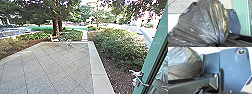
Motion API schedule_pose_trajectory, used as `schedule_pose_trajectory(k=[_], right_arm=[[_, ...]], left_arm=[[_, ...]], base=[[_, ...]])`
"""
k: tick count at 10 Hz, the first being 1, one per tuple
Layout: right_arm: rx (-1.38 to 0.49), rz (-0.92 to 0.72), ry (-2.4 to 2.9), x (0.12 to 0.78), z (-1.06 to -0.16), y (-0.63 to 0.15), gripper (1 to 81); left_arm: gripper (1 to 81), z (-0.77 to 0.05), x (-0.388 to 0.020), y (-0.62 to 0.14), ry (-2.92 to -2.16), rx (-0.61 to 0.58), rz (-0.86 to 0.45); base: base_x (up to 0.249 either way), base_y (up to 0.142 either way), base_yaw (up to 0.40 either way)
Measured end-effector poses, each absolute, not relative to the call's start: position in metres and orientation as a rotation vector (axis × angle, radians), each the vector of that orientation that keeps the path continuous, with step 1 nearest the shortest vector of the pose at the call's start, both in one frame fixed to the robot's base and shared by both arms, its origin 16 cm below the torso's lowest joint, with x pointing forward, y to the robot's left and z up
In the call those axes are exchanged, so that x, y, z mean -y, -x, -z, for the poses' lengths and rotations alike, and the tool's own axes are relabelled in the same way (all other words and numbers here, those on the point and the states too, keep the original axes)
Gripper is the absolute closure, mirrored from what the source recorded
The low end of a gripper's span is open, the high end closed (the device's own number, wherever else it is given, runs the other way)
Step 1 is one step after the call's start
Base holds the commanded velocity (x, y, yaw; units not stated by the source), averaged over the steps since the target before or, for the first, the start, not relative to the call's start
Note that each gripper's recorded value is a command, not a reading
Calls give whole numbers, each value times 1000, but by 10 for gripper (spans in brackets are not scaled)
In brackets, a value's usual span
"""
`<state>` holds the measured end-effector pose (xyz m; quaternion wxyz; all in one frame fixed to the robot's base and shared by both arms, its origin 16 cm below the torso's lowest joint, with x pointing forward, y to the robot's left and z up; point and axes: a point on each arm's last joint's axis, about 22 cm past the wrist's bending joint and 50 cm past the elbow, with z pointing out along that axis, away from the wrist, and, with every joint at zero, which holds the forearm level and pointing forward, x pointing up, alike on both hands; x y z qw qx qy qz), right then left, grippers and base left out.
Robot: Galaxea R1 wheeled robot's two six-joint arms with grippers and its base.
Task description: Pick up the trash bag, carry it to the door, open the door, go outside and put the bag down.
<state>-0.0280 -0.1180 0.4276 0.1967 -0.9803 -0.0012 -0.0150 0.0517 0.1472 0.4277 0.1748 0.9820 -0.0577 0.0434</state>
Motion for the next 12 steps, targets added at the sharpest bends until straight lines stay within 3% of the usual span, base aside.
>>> schedule_pose_trajectory(k=[12], right_arm=[[-8,35,2747,118,-427,34,10]], left_arm=[[811,-428,-147,-49,-2783,164,-125]], base=[[108,0,0]])
